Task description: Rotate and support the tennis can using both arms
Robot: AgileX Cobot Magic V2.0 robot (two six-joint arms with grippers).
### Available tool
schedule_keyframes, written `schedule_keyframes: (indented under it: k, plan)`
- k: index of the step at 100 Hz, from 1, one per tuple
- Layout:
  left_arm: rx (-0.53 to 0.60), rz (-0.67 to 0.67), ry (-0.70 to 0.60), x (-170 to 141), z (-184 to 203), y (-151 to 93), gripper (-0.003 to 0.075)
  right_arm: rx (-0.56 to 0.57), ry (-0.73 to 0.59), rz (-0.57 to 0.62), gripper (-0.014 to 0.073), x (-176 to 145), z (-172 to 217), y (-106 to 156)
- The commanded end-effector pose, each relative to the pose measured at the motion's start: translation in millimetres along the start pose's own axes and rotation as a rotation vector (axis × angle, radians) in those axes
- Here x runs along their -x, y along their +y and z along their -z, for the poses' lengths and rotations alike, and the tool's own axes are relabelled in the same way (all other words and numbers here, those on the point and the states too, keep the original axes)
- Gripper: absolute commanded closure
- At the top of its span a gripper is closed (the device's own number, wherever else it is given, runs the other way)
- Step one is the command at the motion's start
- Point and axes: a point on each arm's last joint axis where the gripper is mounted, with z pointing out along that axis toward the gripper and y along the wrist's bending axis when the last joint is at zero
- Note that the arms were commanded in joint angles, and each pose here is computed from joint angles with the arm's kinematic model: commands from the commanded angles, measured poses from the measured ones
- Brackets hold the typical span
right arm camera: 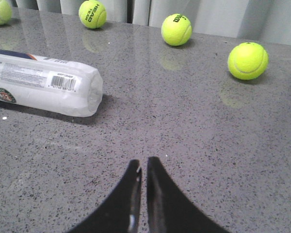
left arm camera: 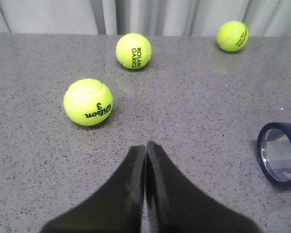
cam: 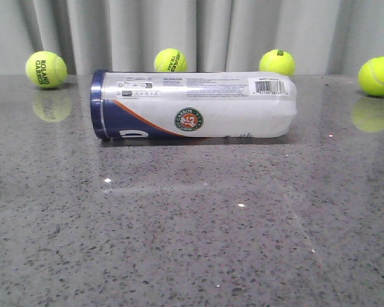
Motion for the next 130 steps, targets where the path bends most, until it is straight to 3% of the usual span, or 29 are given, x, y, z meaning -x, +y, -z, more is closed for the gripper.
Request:
schedule_keyframes:
  k: [1,23,33,55,79,95,114,130]
  plan:
    - [-0.008,0.031,-0.058,22.0,-9.1,-1.1,0.0649,0.005,-0.086,0.017,0.0550,13.1,2.4,0.8]
    - [-0.019,0.072,0.017,28.8,-36.6,-1.9,0.0261,0.005,-0.086,0.017,0.0550,13.1,2.4,0.8]
    - [-0.053,0.145,0.081,31.0,-46.6,-5.4,0.0177,0.005,-0.088,0.017,0.0550,13.3,2.4,0.9]
    - [-0.199,0.230,0.250,37.7,-68.9,-20.3,0.0174,0.005,-0.089,0.017,0.0550,13.4,2.4,0.9]
    - [-0.425,0.261,0.319,43.7,-95.1,-39.3,0.0174,0.005,-0.089,0.017,0.0550,13.4,2.4,0.9]
    - [-0.480,0.289,0.386,33.1,-118.6,-43.0,0.0174,0.005,-0.089,0.017,0.0550,13.4,2.4,0.9]
    - [-0.688,0.351,0.470,18.5,-143.8,-56.8,0.0174,0.005,-0.089,0.017,0.0550,13.4,2.4,0.9]
    - [-0.773,0.417,0.514,7.0,-163.0,-61.5,0.0174,0.005,-0.089,0.017,0.0550,13.4,2.4,0.9]
